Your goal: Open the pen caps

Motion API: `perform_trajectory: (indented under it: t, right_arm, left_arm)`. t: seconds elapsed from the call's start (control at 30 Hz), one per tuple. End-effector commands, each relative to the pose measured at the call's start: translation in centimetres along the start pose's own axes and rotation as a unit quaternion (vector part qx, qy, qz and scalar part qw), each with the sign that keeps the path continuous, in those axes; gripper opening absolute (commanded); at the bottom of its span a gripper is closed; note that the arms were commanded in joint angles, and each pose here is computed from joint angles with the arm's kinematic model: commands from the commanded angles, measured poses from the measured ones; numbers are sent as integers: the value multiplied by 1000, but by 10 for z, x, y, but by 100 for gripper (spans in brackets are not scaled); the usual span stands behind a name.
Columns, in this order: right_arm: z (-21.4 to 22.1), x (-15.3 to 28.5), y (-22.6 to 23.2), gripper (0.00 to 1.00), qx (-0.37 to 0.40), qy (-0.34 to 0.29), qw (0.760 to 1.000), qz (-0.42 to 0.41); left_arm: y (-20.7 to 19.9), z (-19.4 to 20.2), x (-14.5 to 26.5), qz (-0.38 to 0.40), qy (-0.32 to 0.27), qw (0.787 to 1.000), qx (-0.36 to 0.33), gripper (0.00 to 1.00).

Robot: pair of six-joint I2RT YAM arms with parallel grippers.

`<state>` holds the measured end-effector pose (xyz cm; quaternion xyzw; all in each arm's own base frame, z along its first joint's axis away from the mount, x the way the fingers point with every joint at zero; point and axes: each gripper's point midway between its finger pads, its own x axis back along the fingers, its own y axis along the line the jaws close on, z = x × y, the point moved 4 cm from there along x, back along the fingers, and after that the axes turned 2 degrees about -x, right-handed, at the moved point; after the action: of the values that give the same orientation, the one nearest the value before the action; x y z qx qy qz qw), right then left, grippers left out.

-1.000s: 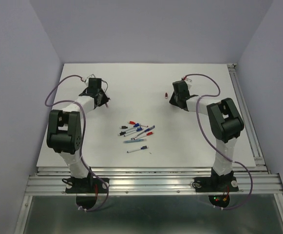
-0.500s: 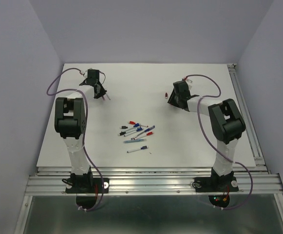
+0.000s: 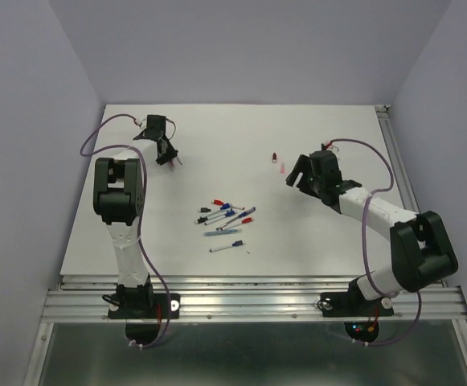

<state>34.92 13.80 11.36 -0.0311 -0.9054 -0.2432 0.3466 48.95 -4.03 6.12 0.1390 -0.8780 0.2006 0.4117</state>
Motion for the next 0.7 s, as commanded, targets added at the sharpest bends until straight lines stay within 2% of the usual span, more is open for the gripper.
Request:
perform_trajectory:
  t: [0.0, 0.03, 0.07, 0.1, 0.23, 0.33, 0.4, 0.43, 0.53, 0.67]
  right_arm:
    - [3, 33, -11, 84, -1, -16, 1000, -13]
    - [6, 40, -12, 87, -4, -12, 1000, -17]
    - [-1, 52, -9, 91, -9, -27, 999, -32]
    - [6, 55, -15, 99, -13, -21, 999, -30]
    - [4, 79, -13, 100, -21, -36, 997, -58]
    - [10, 89, -20, 100, -28, -40, 997, -61]
    - [12, 92, -25, 100, -29, -41, 997, -56]
    - [14, 94, -27, 100, -31, -40, 997, -53]
    - [24, 95, -34, 100, -32, -29, 998, -51]
    - [26, 96, -34, 100, -33, -29, 997, -60]
  left_arm:
    - [1, -2, 8, 3, 7, 1000, 6, 37]
    - [2, -2, 10, 1, 7, 1000, 8, 45]
    - [1, -3, 14, 3, 6, 1000, 8, 48]
    - [1, -3, 18, 2, 10, 1000, 10, 51]
    - [1, -5, 38, 9, 4, 1000, 21, 54]
    - [2, -6, 68, 23, -17, 999, 31, 74]
    - [-1, 1, 95, 43, -31, 998, 21, 82]
    - [-4, 5, 105, 52, -35, 998, 14, 90]
    - [-16, 38, 143, 84, -48, 995, -12, 99]
    - [-34, 112, 193, 164, -36, 984, -58, 99]
